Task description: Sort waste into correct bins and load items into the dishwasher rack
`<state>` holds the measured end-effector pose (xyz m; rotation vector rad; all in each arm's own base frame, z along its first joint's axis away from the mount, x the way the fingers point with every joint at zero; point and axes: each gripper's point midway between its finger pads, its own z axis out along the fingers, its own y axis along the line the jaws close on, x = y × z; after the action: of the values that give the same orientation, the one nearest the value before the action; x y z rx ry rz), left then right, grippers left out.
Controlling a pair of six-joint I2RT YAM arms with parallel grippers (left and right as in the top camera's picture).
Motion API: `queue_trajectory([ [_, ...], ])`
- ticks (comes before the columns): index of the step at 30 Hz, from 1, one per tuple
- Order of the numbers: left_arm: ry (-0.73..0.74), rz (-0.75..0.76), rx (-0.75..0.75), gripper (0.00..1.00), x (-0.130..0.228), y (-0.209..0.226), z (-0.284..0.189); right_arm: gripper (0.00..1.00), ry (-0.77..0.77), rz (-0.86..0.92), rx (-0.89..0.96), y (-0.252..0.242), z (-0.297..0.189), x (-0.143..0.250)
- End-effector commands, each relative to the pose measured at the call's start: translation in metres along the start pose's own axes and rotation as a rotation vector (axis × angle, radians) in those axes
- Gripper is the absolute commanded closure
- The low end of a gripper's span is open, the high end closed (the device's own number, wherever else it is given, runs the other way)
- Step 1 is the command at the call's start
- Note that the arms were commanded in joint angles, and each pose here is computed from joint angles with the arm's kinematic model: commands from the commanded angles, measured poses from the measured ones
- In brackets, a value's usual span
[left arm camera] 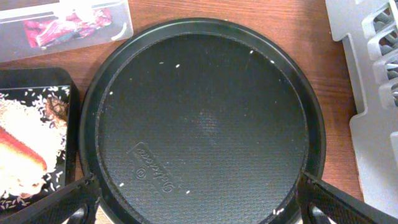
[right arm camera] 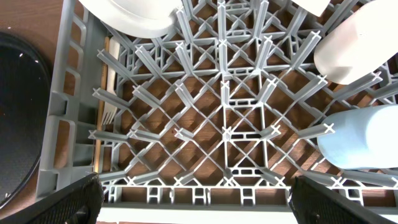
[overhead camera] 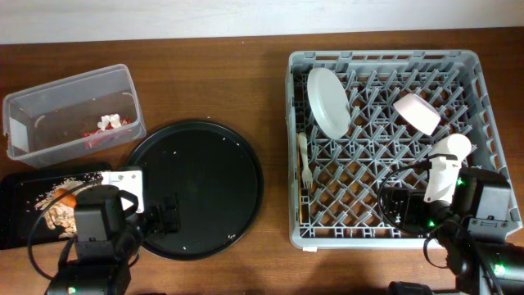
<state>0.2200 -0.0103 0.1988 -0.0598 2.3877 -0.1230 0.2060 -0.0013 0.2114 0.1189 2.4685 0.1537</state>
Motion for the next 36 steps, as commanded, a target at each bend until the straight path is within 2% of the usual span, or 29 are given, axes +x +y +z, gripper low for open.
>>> queue_trajectory([
  [1,0.003,0.007,-0.005,0.01,0.002,0.001,0.000,0.01,0.000,0.013,0.014,-0.003,0.000,0.001],
  [6,0.003,0.007,-0.005,0.01,0.002,0.001,0.000,0.01,0.006,0.014,0.013,-0.003,0.001,0.001],
  [12,0.003,0.007,-0.005,0.01,0.002,0.001,0.000,0.01,-0.064,0.000,0.012,0.000,-0.013,0.001],
  [14,0.003,0.007,-0.005,0.01,0.002,0.001,0.000,0.01,-0.145,-0.027,0.013,0.003,-0.026,-0.004],
  [18,0.003,0.007,-0.005,0.01,0.002,0.001,0.000,0.01,-0.438,-0.179,-0.046,0.024,-0.047,-0.030],
  [26,0.003,0.007,-0.005,0.01,0.002,0.001,0.000,0.01,-0.887,-0.250,-0.095,0.030,-0.002,-0.038],
  [29,0.003,0.007,-0.005,0.01,0.002,0.001,0.000,0.01,-0.985,-0.256,-0.091,0.027,0.012,-0.032],
  [32,0.003,0.007,-0.005,0.01,0.002,0.001,0.000,0.01,-1.026,-0.260,-0.093,0.024,0.028,-0.023],
  [36,0.003,0.007,-0.005,0.01,0.002,0.001,0.000,0.01,-0.903,-0.174,0.098,-0.012,0.053,-0.010],
])
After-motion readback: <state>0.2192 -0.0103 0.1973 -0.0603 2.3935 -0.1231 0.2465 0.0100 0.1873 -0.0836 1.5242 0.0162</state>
